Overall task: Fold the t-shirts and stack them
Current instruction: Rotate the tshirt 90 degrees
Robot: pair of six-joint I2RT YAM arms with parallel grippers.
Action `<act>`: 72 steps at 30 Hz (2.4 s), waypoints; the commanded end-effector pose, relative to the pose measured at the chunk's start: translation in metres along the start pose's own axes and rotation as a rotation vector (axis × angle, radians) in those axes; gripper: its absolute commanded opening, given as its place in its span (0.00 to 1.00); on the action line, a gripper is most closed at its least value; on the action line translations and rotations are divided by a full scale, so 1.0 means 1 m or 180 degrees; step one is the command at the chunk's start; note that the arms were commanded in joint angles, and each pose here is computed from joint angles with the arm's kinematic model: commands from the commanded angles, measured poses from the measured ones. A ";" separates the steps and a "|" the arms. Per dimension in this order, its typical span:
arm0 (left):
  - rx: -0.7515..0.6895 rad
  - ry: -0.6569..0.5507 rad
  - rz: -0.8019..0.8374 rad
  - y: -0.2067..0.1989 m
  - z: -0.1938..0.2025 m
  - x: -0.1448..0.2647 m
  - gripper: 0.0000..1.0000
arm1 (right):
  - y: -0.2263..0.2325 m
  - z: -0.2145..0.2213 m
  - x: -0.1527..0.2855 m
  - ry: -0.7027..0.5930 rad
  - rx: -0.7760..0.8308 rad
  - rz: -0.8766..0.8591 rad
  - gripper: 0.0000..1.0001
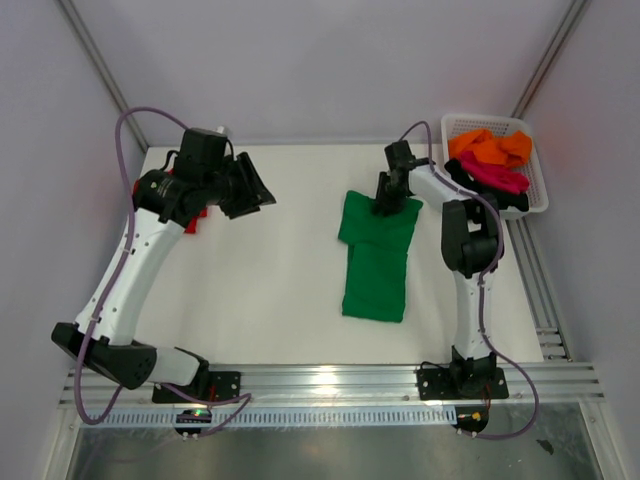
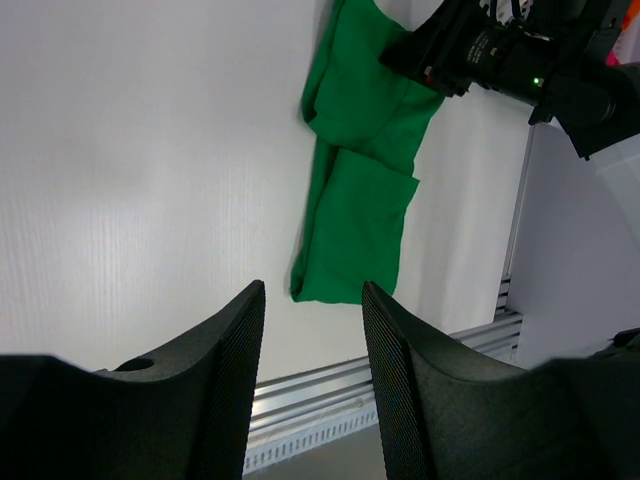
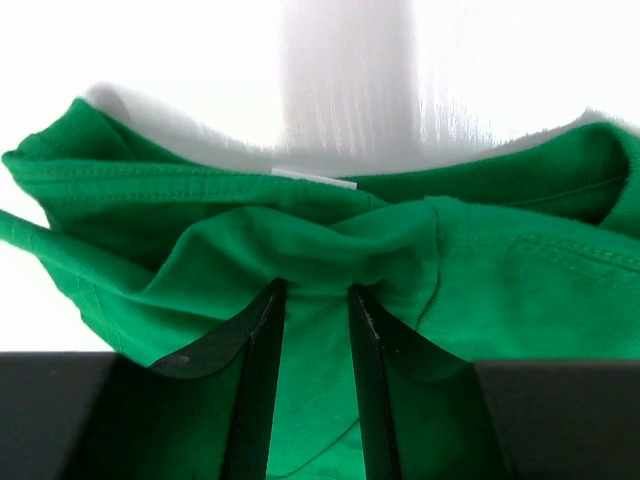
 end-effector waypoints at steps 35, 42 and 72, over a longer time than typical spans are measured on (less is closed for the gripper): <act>0.0093 0.0075 0.0115 0.005 0.010 -0.023 0.61 | 0.034 0.119 0.103 0.0100 0.0369 -0.0257 0.37; 0.0065 0.0008 0.0036 0.010 0.011 -0.013 0.61 | 0.026 0.139 0.079 0.0342 0.0233 -0.0017 0.37; -0.0096 -0.0231 0.0031 0.002 -0.002 0.020 0.64 | 0.157 0.194 0.035 0.0911 0.0713 -0.0426 0.37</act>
Point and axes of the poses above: each gripper's point midway between its finger pads, its own x axis back along the fingers, its own y axis along the line the jaws close on, z = x × y, the point moved 7 cm from there along x, back along the fingers
